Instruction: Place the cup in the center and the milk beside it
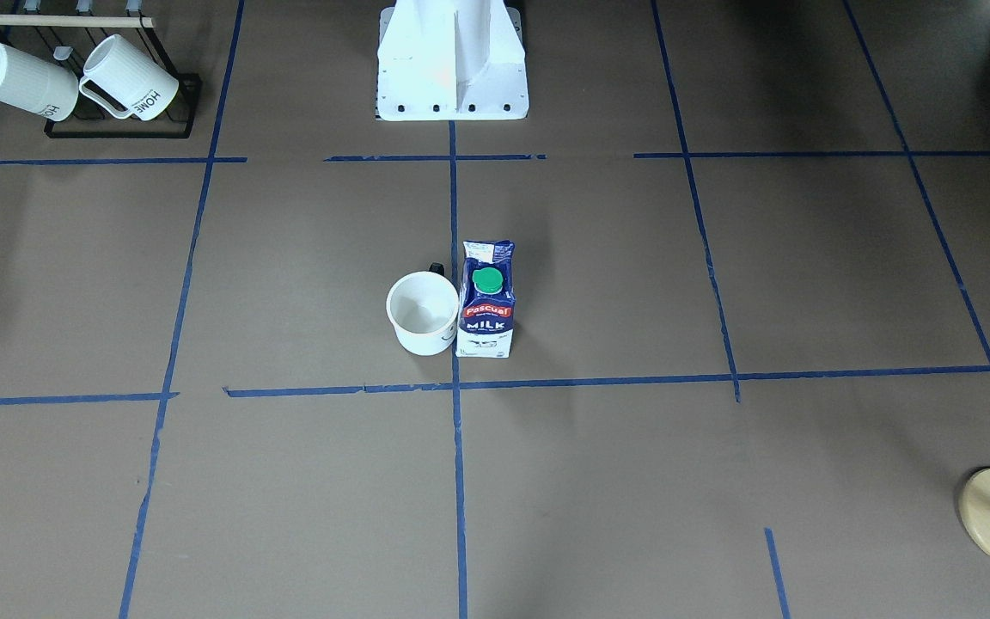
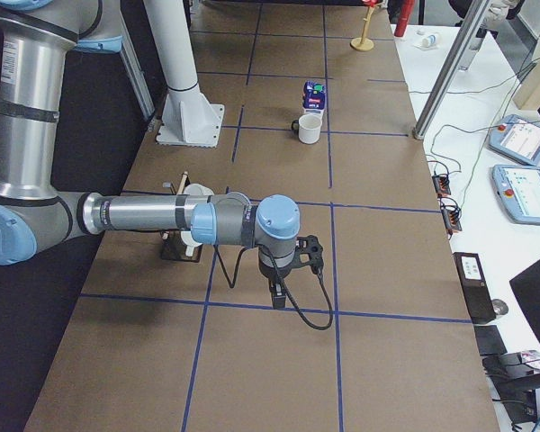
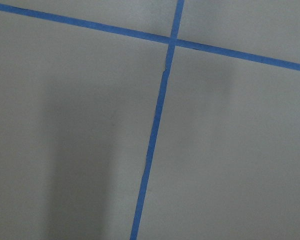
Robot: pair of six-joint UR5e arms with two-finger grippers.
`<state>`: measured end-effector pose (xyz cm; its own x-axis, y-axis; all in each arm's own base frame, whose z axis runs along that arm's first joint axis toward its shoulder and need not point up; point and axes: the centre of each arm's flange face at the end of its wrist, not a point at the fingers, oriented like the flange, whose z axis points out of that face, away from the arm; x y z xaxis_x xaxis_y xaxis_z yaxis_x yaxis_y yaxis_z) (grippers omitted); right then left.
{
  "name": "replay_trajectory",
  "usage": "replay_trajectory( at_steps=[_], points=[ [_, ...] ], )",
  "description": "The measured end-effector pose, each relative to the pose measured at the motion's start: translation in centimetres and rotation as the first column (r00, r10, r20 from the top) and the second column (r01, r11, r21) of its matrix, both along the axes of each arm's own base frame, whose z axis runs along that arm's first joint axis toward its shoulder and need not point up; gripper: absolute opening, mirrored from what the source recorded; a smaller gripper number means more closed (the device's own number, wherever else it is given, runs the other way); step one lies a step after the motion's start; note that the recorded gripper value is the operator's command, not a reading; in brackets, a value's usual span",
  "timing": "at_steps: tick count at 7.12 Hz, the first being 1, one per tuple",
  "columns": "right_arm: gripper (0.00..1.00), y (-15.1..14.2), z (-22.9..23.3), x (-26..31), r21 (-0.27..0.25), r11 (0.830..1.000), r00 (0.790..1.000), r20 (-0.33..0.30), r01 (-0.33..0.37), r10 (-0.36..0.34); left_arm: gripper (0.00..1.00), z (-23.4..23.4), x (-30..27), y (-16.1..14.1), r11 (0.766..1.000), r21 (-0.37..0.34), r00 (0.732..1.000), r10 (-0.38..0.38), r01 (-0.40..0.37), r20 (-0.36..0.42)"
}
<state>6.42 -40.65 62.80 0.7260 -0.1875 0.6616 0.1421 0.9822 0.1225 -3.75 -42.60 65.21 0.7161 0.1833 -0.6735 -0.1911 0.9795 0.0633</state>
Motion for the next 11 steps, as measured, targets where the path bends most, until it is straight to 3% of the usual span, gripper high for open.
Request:
replay_trajectory(
  at_steps=[11],
  points=[
    [1.0, -0.04, 0.01, -0.29, -0.001, 1.0, 1.0, 0.001, 0.007, -0.007, 1.0, 0.43, 0.09, 0.07, 1.0, -0.009, 1.0, 0.002, -0.002, -0.003]
  ],
)
